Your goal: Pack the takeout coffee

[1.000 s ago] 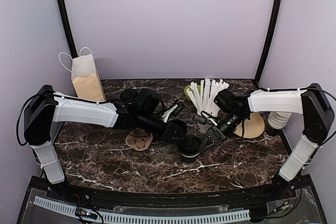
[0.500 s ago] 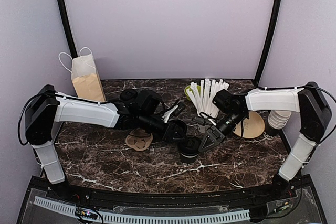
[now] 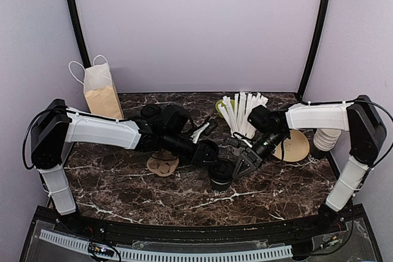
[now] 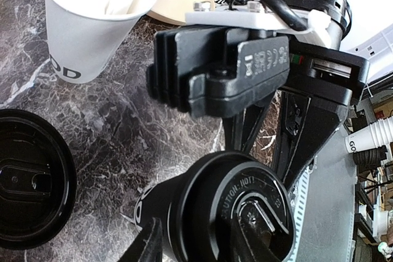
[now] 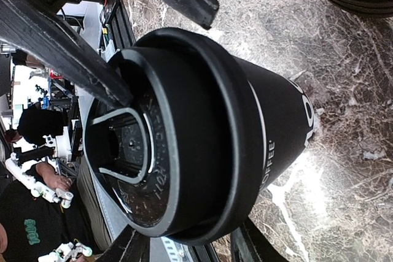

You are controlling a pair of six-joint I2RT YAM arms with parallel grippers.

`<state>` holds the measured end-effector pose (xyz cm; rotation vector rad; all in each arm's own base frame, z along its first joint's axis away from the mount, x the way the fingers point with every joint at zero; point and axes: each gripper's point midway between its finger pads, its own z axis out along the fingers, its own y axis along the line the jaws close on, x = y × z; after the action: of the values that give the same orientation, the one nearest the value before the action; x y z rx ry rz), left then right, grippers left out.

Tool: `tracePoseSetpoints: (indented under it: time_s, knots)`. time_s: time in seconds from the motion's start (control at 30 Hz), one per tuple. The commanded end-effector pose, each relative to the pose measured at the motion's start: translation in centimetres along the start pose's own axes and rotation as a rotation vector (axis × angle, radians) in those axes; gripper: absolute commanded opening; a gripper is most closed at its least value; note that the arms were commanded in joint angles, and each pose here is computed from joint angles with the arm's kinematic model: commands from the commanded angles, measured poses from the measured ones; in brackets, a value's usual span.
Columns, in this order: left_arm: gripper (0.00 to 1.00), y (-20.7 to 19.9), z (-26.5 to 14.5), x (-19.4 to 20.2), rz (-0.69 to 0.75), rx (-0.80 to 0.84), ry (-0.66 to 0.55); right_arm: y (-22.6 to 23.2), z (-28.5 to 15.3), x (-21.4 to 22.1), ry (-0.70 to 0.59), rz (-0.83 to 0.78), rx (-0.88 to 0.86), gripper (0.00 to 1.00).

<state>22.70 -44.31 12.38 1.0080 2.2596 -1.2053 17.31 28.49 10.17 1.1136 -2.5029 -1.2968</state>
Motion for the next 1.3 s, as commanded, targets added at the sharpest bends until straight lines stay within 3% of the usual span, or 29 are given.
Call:
tracePoseSetpoints:
  time_s: [0.0,0.37,0.8,0.9,1.07,1.27]
  knots:
    - [0.4,4.2,0.8,6.5,-0.08,-0.169,0.179,-7.9,-0.3,-1.0,0.007,-0.066,0.371,0.43]
    - [0.57,-0.2,-1.7,-1.2,0.025,-0.078,-0.065,-3.2,-2.0,-3.5,-0.065,-0.182,0.245,0.52]
    - [0.67,-2.3,-3.8,-4.7,0.075,-0.068,-0.16,-1.3,-4.0,-3.1,-0.094,-0.226,0.28,0.67]
    - [0.73,-2.1,-4.2,-5.0,0.067,-0.093,-0.173,-1.0,-4.0,-2.3,-0.105,-0.227,0.274,0.72]
    - [0.68,-1.4,-3.8,-5.0,0.06,-0.118,-0.16,0.2,-2.5,-1.2,-0.078,-0.206,0.16,0.76]
    - [0.58,-0.7,-2.4,-3.7,0.031,-0.098,-0.116,0.2,-1.4,-1.7,-0.052,-0.215,0.126,0.64]
